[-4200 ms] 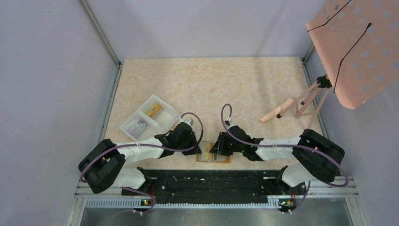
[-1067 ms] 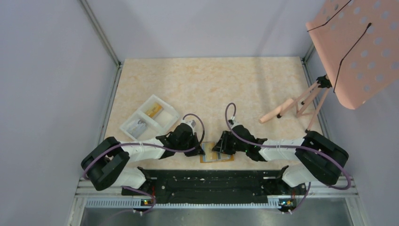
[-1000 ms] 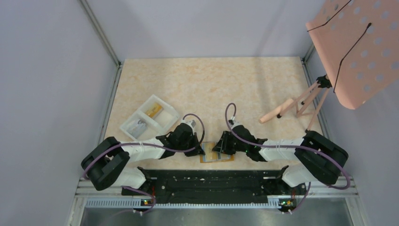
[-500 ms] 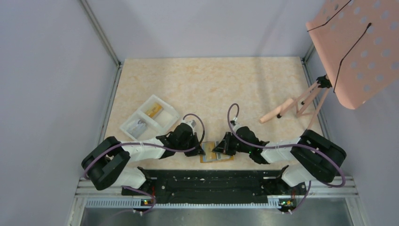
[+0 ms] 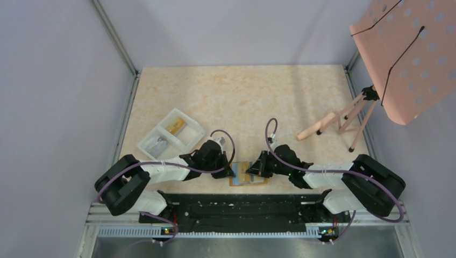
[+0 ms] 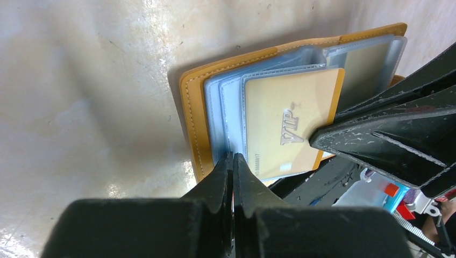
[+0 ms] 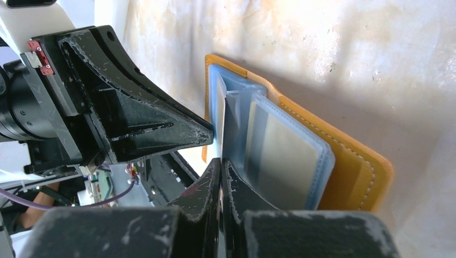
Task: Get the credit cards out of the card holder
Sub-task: Remove the credit card from the card holder.
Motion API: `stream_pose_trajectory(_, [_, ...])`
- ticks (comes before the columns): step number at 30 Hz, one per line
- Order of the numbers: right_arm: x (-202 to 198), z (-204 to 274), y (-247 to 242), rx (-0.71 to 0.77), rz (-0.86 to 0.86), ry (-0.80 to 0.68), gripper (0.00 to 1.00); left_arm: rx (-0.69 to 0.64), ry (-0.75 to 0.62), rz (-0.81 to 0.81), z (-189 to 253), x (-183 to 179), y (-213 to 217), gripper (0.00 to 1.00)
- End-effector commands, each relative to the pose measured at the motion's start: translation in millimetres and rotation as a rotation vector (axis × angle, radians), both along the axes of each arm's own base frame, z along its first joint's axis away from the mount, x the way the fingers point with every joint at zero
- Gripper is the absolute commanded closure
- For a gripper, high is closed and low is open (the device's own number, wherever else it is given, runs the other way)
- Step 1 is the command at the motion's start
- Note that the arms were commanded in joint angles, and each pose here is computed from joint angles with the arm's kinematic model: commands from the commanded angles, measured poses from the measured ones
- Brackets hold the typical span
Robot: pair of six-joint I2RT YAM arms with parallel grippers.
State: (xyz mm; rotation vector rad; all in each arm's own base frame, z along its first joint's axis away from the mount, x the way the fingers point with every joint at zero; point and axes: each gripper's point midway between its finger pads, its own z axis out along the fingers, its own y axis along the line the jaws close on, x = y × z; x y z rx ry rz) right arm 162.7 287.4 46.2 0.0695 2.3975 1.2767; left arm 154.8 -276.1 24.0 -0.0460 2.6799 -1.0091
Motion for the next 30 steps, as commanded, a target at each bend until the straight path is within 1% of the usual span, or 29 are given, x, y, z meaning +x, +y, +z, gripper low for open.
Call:
stream_pose_trajectory(1, [3.0, 12.0, 0.3, 0.015, 0.021, -0.052, 1.00, 0.080, 0.033, 0.004, -18.1, -7.0, 12.2, 1.00])
stream_pose_trajectory(6, [3.0, 14.5, -5.0, 0.004, 0.012, -0.057, 1.00, 0.082, 0.037, 0.012, -19.5, -7.7, 13.8, 1.00])
stream_pose_trajectory(7, [3.3, 15.4, -5.9, 0.007, 0.009, -0.058, 0.94, 0.080, 0.036, 0.014, -19.0, -7.6, 13.5, 1.00])
stream_pose_trajectory(8, [3.2, 16.1, -7.0, 0.009, 0.007, -0.058, 0.92, 0.079, 0.038, 0.014, -19.2, -7.9, 13.6, 1.00])
stream_pose_trajectory(9, [3.1, 17.2, -7.2, 0.014, 0.007, -0.061, 0.92, 0.076, 0.037, 0.012, -18.6, -8.2, 13.0, 1.00])
stream_pose_trajectory(10, [3.3, 18.1, -7.7, 0.023, 0.008, -0.059, 0.99, 0.073, 0.036, 0.012, -18.0, -7.7, 12.6, 1.00])
stream_pose_trajectory(11, [3.0, 19.6, -7.0, 0.036, 0.013, -0.060, 1.00, 0.073, 0.037, 0.012, -18.1, -8.0, 12.3, 1.00])
stream_pose_trajectory(14, [1.9, 23.3, -4.0, 0.079, 0.023, -0.052, 1.00, 0.069, 0.037, 0.015, -17.2, -7.3, 11.7, 1.00])
stream_pose_trajectory(17, [1.5, 20.6, -4.1, 0.080, 0.018, -0.037, 1.00, 0.067, 0.039, 0.012, -17.3, -8.4, 11.3, 1.00])
stream_pose_trajectory(20, [5.8, 17.1, -10.3, 0.036, -0.016, -0.026, 1.00, 0.076, 0.039, 0.016, -18.9, -8.7, 13.5, 1.00])
stream_pose_trajectory(25, [12.0, 14.9, -36.2, -0.106, -0.104, -0.030, 1.00, 0.071, 0.032, 0.016, -15.9, -7.8, 12.9, 1.00])
stream_pose_trajectory(30, [14.8, 32.1, -48.8, -0.121, -0.157, -0.062, 1.00, 0.054, 0.021, 0.009, -7.9, -5.3, 8.7, 1.00])
